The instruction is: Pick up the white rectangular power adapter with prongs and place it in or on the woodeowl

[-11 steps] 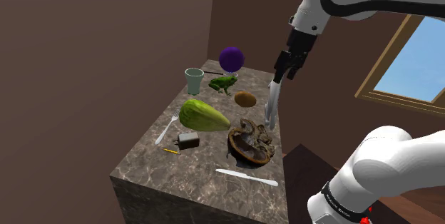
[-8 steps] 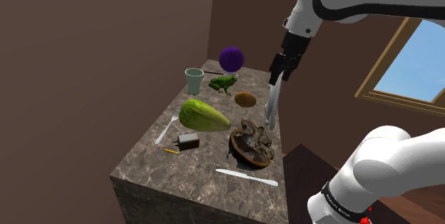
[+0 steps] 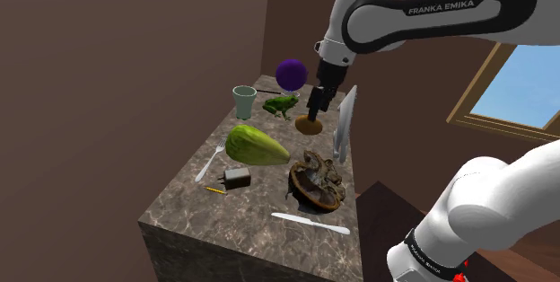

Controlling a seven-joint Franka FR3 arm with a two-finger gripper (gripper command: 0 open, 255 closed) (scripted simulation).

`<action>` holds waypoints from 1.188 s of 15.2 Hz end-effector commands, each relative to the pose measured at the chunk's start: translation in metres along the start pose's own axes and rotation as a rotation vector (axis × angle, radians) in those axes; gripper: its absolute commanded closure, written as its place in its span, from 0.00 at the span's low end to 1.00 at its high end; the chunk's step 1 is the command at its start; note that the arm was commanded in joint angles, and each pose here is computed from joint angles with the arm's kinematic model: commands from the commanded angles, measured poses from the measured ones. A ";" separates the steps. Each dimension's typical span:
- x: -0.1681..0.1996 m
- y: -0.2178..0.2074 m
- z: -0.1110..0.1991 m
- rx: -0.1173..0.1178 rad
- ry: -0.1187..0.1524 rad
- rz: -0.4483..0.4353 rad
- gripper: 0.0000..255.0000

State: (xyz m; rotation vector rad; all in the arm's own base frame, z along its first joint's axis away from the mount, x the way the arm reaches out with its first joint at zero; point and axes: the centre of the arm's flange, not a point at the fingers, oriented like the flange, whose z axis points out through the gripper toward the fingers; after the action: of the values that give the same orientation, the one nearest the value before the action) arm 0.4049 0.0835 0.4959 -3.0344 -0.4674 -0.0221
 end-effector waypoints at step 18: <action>0.146 -0.117 0.176 -0.033 -0.048 -0.564 0.00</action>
State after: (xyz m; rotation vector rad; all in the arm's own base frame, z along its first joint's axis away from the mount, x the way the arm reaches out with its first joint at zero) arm 0.5119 0.2400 0.3437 -2.8453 -1.2681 0.0094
